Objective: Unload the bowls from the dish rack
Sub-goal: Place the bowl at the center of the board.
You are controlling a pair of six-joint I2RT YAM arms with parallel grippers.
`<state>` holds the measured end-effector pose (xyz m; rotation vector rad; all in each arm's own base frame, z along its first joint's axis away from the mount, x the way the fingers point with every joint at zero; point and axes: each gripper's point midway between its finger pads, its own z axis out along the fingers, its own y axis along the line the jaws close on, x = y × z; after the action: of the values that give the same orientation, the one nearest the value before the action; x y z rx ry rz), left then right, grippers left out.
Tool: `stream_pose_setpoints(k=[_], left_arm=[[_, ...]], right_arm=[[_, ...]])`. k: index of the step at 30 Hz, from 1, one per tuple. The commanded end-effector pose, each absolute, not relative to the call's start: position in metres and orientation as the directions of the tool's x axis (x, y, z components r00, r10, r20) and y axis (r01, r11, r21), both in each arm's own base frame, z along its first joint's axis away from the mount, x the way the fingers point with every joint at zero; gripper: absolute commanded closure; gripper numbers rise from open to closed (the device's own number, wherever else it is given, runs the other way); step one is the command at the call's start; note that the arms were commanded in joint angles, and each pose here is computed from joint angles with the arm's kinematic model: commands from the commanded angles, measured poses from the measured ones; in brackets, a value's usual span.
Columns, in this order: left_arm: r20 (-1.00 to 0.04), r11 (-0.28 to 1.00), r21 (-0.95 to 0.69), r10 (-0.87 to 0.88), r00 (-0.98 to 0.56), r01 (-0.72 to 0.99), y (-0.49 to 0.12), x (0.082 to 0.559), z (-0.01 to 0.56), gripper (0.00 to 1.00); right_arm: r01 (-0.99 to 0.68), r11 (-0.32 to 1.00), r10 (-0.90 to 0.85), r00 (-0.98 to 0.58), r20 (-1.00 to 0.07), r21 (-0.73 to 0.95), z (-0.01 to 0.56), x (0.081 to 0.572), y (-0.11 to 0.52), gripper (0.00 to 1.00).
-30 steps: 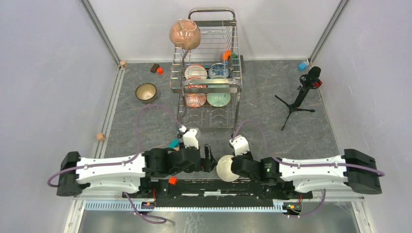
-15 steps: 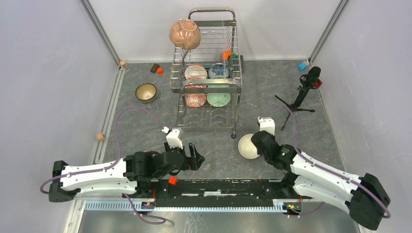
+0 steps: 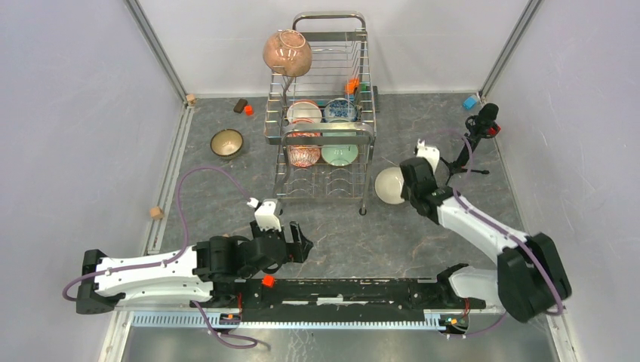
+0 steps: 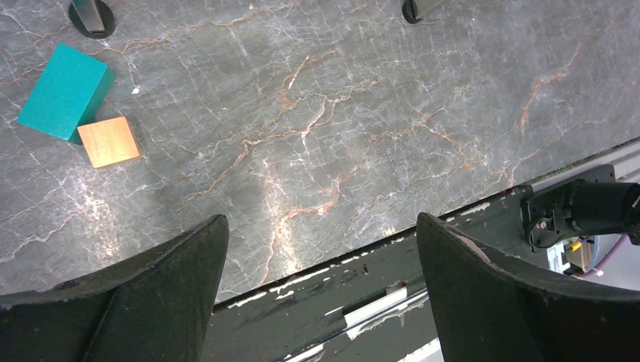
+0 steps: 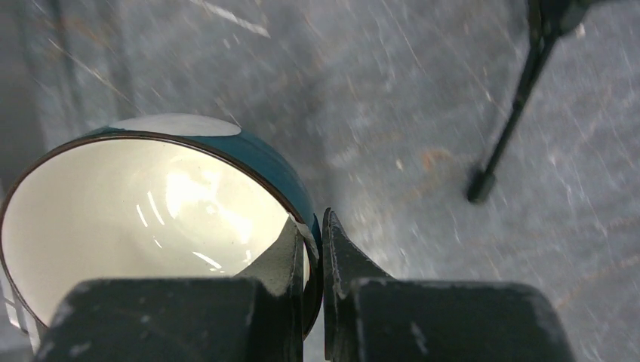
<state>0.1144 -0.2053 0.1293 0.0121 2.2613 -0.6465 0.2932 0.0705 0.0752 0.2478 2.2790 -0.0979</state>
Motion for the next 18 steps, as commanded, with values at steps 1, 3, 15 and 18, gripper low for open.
stream_pose_setpoints(k=[1,3,15,18], left_arm=[[-0.695,0.876,-0.464,-0.268,-0.667,0.131,-0.198,0.125,0.130,0.00],[-0.694,0.873,-0.470,-0.274,-0.666,0.130,-0.197,0.125,0.130,0.00],[-0.729,0.880,-0.461,-0.306,-0.612,0.110,-0.184,0.134,0.131,0.00],[-0.732,0.882,-0.460,-0.309,-0.607,0.105,-0.181,0.135,0.131,0.00]], right_arm=[[0.224,0.961,0.252,-0.455,-0.854,0.164,0.142,0.374,0.092,1.00],[0.254,0.954,0.263,-0.451,-0.853,0.159,0.147,0.395,0.086,1.00],[0.367,0.908,0.362,-0.436,-0.824,0.205,0.149,0.505,0.043,1.00],[0.382,0.898,0.387,-0.448,-0.806,0.219,0.143,0.522,0.035,1.00]])
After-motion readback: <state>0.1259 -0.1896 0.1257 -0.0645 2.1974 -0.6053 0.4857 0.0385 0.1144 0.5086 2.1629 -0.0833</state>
